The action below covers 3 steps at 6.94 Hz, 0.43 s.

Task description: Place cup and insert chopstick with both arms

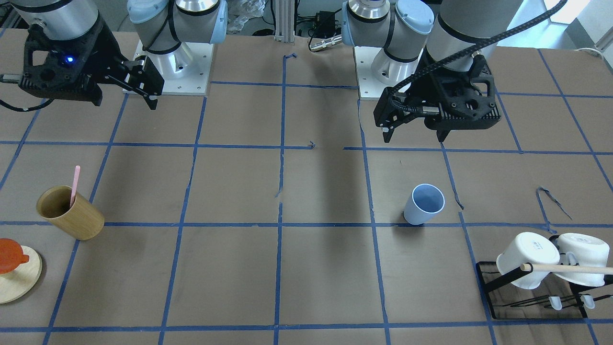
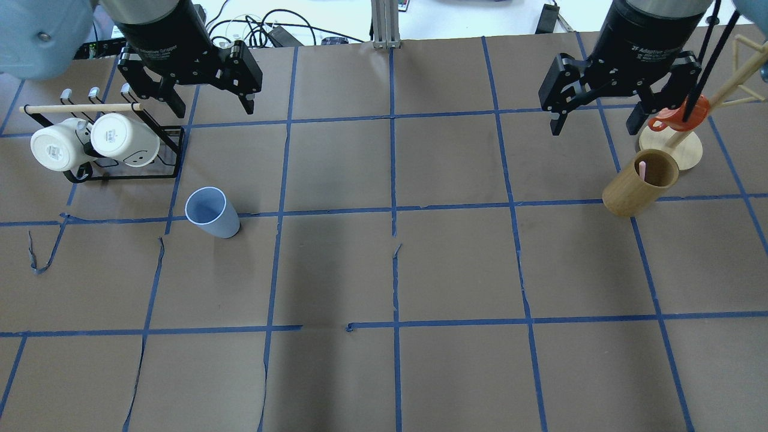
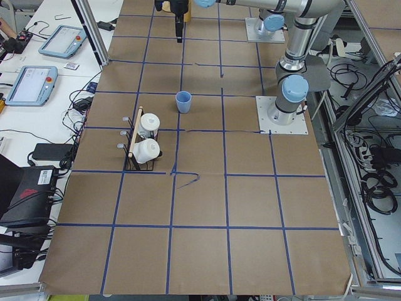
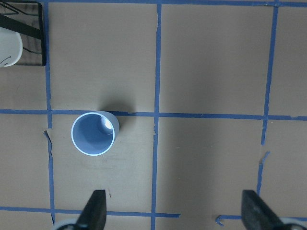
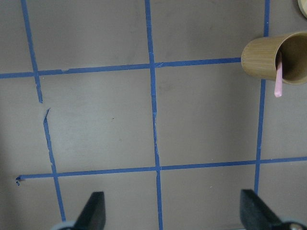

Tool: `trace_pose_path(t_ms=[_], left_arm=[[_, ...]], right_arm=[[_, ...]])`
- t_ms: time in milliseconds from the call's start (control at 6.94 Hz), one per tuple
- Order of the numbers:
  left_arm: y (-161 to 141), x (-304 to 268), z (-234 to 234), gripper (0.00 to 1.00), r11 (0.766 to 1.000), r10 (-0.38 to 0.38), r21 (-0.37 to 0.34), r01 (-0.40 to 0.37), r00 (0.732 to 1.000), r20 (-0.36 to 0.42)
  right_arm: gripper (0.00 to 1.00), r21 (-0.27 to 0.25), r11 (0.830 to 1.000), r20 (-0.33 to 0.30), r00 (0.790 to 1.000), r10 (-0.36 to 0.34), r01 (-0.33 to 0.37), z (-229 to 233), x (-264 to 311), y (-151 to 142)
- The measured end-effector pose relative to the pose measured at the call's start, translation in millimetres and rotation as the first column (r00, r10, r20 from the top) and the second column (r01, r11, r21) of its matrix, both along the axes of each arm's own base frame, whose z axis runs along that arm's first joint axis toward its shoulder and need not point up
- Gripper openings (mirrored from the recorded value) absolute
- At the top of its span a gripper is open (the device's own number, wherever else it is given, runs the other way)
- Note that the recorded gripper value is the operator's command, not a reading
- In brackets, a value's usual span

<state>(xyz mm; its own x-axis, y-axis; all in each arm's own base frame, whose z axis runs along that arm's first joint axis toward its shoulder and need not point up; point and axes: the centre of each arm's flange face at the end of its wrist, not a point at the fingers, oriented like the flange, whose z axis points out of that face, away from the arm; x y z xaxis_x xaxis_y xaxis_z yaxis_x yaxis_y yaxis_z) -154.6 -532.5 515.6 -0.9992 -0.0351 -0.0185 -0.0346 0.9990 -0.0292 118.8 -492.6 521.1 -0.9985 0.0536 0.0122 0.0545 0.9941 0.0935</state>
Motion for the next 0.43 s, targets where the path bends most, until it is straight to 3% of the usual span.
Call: trace_pose_path(t_ms=[432], left_arm=[[-3.4, -0.5, -3.3, 1.00, 1.000, -0.001, 0.003, 0.001, 1.000, 0.000]], right_arm=[[1.00, -0.005, 1.000, -0.007, 1.000, -0.001, 0.001, 2.5, -0.5, 0.2]])
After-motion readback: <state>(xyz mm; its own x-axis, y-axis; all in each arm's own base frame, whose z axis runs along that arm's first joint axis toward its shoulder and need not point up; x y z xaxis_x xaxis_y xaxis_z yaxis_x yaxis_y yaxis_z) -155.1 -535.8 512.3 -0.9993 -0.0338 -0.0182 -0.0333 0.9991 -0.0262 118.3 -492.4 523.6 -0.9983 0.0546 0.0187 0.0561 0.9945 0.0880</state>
